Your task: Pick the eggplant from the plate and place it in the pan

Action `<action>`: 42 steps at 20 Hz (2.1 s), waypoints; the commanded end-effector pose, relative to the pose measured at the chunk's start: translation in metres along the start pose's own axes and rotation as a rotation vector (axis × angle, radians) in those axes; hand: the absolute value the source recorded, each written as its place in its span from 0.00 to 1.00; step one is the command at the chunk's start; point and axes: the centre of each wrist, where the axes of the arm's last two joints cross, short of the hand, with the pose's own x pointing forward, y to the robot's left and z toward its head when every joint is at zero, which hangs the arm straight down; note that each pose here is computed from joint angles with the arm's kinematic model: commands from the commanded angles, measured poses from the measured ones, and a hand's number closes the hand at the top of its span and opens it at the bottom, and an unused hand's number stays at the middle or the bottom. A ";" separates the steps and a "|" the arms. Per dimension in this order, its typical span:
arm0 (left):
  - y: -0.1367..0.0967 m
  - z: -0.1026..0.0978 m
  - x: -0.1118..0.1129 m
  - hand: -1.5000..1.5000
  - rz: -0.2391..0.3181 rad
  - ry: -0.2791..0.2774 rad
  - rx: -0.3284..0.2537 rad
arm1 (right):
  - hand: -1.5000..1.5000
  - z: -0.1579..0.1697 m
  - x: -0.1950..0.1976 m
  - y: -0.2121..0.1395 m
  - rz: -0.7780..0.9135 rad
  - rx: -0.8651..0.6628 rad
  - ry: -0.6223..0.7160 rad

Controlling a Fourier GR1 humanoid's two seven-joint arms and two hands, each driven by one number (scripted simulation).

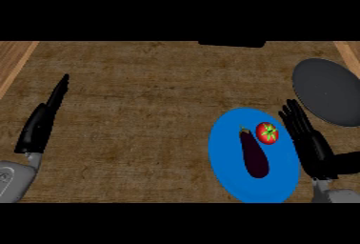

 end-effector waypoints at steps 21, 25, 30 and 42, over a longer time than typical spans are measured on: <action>-0.027 -0.011 0.024 0.50 0.423 0.049 0.045 | 0.00 -0.093 0.192 -0.097 0.844 0.747 -0.155; -0.033 0.000 0.025 0.50 0.440 0.035 0.033 | 0.00 -0.114 0.231 -0.071 0.990 0.826 -0.084; -0.041 0.004 0.043 0.50 0.421 0.042 0.045 | 0.00 -0.145 0.255 -0.024 1.016 0.834 -0.097; -0.045 0.006 0.017 0.50 0.432 0.055 0.062 | 0.00 -0.149 0.218 0.059 0.952 1.023 -0.076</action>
